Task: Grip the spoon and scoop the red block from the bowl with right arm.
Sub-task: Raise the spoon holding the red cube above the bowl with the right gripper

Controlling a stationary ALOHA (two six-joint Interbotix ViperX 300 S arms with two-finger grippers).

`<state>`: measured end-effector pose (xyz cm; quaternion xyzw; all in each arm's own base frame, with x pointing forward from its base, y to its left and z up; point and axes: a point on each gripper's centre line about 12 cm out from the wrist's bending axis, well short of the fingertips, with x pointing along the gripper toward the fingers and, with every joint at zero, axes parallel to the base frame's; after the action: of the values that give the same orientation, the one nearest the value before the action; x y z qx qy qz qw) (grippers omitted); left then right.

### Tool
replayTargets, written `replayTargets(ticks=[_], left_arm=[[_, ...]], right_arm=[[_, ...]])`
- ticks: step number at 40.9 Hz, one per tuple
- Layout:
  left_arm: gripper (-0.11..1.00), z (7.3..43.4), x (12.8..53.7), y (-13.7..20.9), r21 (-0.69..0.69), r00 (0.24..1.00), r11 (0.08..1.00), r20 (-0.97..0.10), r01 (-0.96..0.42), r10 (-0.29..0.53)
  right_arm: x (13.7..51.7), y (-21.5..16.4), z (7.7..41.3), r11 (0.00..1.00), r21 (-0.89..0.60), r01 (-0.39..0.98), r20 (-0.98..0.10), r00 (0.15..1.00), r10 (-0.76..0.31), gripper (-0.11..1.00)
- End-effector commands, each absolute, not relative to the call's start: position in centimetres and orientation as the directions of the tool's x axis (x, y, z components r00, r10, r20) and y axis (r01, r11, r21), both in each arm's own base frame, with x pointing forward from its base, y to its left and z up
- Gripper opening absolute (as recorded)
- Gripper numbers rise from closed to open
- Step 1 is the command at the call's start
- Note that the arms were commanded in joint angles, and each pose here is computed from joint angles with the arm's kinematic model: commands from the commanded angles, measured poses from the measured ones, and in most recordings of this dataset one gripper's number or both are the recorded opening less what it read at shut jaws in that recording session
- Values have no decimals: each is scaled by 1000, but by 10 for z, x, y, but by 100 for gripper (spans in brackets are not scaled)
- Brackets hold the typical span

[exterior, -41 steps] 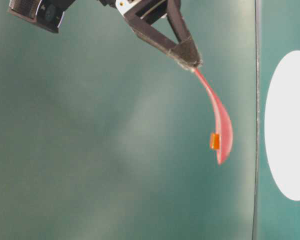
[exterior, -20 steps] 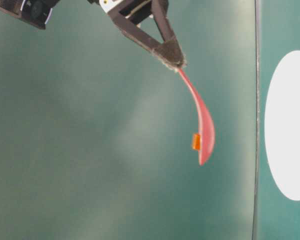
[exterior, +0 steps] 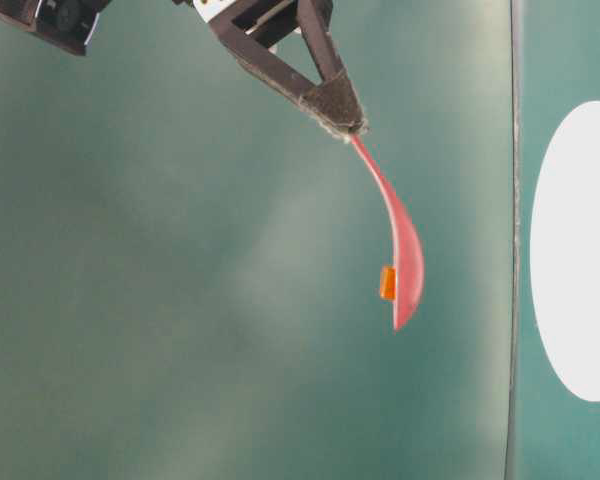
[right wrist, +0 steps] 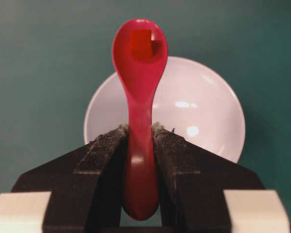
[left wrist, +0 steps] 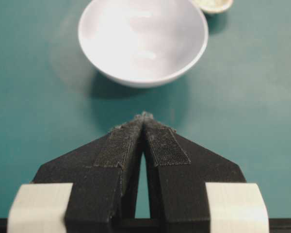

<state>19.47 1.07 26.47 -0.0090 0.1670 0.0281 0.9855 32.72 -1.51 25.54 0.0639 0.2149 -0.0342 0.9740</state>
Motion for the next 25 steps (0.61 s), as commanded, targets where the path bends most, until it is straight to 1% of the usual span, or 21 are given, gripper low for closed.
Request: replayTargets(ticks=[1, 16, 25], left_arm=[[0, 270, 196, 11, -7, 947, 998, -317, -61, 56], [0, 271, 196, 12, -5, 948, 998, -312, -62, 58], [0, 269, 194, 11, -7, 941, 998, -334, -62, 56]], right_arm=[[329, -15, 273, 990, 113, 90, -377, 925, -41, 24], [329, -16, 272, 990, 109, 92, -378, 925, -44, 24], [329, -18, 273, 989, 107, 97, -377, 925, -50, 24]])
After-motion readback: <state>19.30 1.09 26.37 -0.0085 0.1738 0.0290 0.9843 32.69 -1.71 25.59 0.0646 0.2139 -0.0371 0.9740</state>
